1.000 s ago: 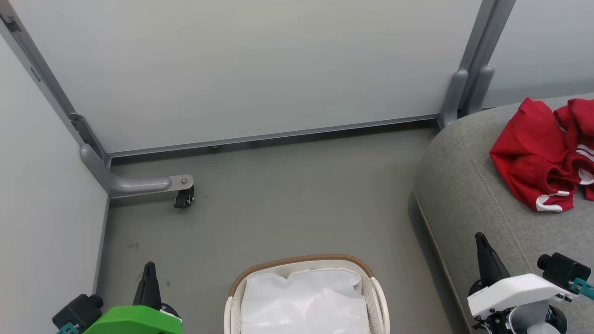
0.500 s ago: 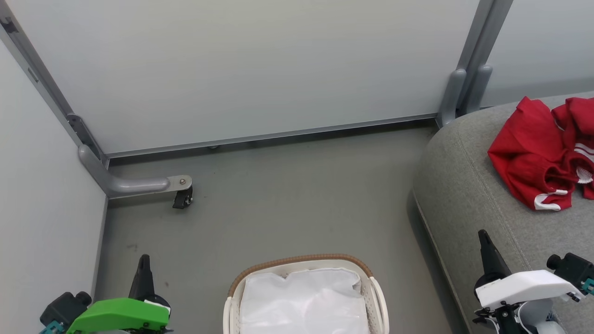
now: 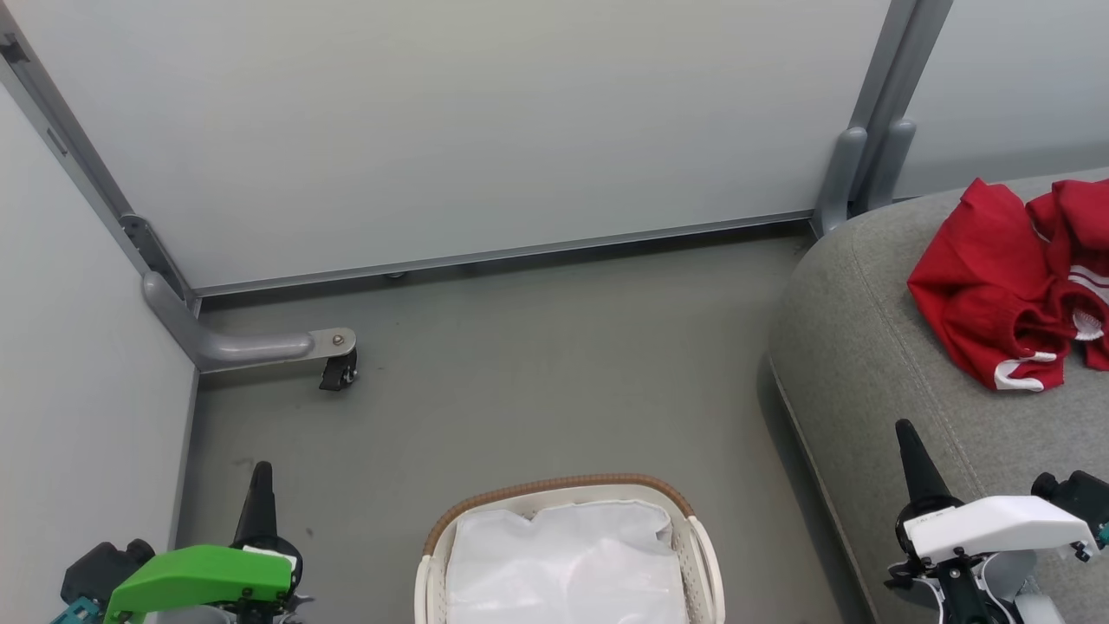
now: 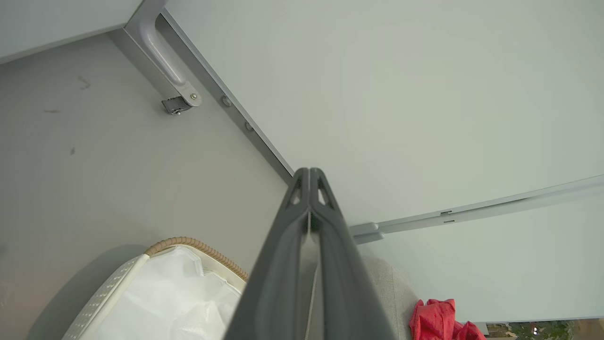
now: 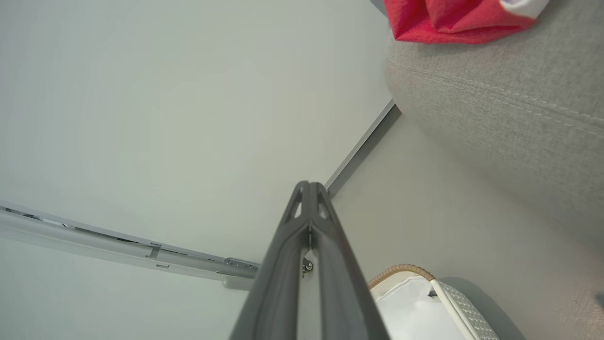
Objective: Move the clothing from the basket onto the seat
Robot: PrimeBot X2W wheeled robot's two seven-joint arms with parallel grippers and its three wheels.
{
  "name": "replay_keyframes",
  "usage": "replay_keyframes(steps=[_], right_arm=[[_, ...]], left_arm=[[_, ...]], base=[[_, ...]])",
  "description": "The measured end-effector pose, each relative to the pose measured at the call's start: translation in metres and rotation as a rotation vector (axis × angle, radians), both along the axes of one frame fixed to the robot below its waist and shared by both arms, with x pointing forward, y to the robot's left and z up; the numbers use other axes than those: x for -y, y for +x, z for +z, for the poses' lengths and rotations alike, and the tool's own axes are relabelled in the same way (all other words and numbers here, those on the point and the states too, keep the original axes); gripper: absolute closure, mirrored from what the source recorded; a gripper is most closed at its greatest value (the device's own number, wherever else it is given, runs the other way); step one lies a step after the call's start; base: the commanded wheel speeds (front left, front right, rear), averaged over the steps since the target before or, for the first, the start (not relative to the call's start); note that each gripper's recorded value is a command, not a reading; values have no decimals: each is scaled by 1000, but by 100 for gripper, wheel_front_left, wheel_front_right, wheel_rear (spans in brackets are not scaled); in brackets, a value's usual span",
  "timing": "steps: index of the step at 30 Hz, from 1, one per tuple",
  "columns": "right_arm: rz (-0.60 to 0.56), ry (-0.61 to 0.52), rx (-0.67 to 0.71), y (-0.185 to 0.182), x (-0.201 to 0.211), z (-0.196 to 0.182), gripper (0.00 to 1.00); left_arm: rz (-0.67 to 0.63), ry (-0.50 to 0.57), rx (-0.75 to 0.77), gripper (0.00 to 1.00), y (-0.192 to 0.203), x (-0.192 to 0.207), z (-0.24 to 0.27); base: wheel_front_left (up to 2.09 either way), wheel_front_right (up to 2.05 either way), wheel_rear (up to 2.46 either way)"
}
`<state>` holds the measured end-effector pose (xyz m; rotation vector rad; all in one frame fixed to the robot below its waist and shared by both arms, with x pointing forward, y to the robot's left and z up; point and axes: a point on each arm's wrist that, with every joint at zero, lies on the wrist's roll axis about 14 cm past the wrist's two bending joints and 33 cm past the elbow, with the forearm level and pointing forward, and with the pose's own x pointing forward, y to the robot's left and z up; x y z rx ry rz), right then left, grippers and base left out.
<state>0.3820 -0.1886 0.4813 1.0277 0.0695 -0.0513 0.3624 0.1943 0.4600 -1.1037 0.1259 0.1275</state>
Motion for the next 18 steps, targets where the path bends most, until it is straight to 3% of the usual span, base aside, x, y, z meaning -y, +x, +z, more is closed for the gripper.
replay_keyframes(steps=[18], right_arm=[[-11, 185, 11, 1, 3, 5, 100]], left_arm=[[7, -161, 46, 100, 9, -2, 13]], base=[[0, 0, 0]])
